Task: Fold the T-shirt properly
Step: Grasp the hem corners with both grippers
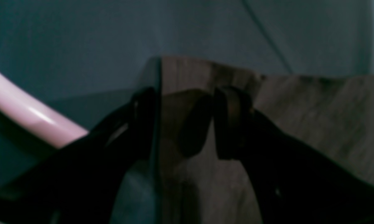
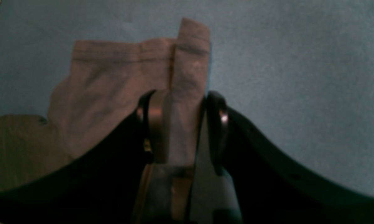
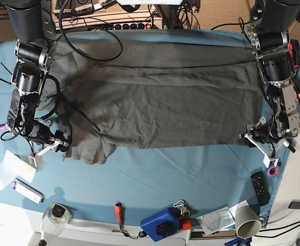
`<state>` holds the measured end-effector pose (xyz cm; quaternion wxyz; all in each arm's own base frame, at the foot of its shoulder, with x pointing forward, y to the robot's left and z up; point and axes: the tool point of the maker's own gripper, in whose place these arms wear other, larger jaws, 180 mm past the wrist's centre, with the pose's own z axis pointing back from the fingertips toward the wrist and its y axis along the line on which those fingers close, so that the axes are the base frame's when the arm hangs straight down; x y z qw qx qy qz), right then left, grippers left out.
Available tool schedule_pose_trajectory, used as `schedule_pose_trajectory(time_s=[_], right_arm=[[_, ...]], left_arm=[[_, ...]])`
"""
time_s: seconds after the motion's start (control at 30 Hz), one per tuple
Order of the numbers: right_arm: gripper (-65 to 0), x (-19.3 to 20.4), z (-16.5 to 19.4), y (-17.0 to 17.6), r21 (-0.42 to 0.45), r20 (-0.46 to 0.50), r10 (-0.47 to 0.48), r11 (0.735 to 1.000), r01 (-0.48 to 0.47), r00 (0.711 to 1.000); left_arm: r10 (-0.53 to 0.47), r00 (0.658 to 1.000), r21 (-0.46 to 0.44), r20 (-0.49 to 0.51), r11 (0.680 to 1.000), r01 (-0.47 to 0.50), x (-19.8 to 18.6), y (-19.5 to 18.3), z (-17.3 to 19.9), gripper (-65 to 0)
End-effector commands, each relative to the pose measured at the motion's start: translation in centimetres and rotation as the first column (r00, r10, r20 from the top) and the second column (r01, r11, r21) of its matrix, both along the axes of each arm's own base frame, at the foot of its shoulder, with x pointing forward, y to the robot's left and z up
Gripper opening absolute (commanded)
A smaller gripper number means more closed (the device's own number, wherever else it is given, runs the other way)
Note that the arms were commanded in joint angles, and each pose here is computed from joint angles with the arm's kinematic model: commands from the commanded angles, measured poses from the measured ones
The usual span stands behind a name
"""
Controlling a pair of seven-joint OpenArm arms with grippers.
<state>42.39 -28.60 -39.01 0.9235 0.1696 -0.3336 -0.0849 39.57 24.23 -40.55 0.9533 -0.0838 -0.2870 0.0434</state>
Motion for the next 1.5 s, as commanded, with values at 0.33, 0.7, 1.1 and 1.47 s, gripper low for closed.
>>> schedule_pose_trajectory(time_s=[0.33, 0.7, 1.1, 1.47], right_arm=[[-50.9, 1.8, 2.2, -1.2, -0.023, 0.094, -0.030, 0.999, 0.032, 0.995], [-65.0, 3.4, 4.1, -1.6, -0.049, 0.147, -0.030, 0.998, 0.037, 0.989], [-65.0, 6.1, 8.9, -0.5, -0.069, 0.216, 0.075, 0.996, -0.061, 0.974], [-65.0, 5.4, 14.1, 2.3, -0.113, 0.255, 0.252, 0.967, -0.230, 0.934]], left_arm=[[-0.041, 0.987, -0.088, -0.152, 0.996, 0.027, -2.5, -2.7, -2.4, -55.7], [-0.047, 0.983, -0.088, -0.177, 0.996, 0.032, -2.8, -2.7, -2.4, -65.0], [-0.082, 0.994, -0.210, -0.065, 0.975, 0.067, -1.2, -3.7, 2.1, -65.0], [-0.107, 0.994, -0.214, -0.024, 0.972, 0.100, -1.2, -1.9, 4.8, -65.0]])
